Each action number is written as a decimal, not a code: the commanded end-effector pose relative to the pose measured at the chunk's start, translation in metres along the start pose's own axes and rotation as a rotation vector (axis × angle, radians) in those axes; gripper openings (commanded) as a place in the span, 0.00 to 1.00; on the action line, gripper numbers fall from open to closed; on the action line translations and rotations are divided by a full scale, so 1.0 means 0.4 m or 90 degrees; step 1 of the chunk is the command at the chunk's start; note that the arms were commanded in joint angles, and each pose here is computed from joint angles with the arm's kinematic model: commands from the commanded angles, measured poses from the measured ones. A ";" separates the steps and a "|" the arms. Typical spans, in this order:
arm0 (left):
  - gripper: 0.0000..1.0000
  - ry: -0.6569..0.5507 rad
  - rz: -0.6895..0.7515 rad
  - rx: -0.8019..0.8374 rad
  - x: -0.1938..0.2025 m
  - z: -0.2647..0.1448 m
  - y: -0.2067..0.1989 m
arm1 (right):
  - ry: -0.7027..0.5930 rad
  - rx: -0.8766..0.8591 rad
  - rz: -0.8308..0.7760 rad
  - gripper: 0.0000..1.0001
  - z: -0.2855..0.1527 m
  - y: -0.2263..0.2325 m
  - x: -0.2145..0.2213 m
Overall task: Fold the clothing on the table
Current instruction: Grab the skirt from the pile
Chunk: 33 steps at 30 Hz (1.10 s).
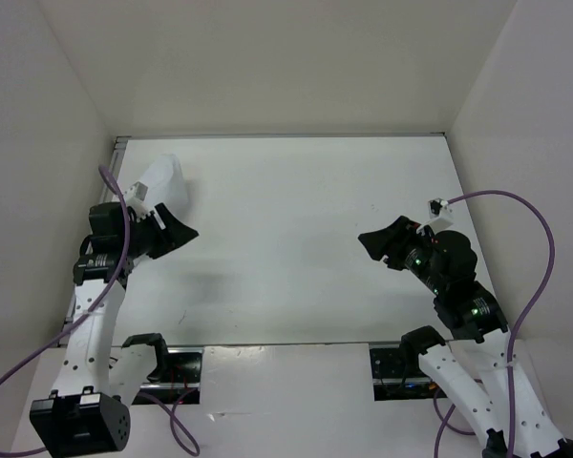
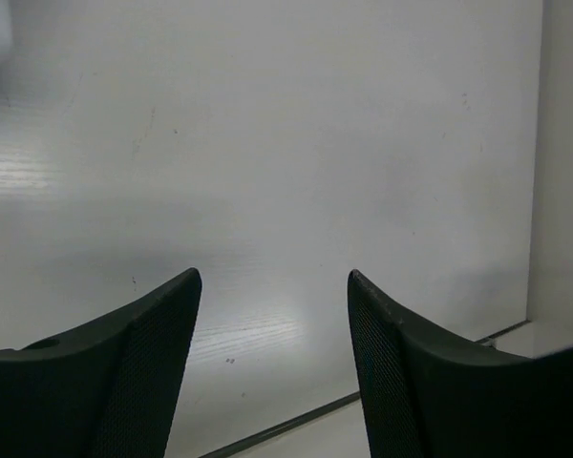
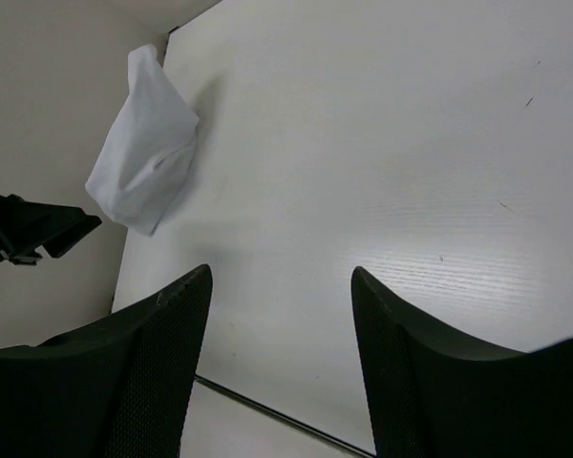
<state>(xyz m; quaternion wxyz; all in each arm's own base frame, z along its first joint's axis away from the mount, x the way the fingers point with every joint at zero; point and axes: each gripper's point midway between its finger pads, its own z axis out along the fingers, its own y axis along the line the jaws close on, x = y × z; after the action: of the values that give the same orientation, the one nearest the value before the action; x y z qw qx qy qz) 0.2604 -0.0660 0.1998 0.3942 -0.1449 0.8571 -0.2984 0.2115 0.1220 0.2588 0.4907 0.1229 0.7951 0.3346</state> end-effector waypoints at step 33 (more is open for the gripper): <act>0.81 -0.102 0.009 -0.478 -0.293 0.083 0.317 | -0.048 -0.042 0.012 0.66 -0.055 0.048 -0.018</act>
<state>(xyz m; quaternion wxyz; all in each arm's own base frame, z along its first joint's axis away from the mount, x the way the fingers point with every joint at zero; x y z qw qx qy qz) 0.3493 0.0590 0.1675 0.3693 -0.2969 0.8806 0.0081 0.1942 0.1255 0.2767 0.5124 0.1222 0.7702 0.3596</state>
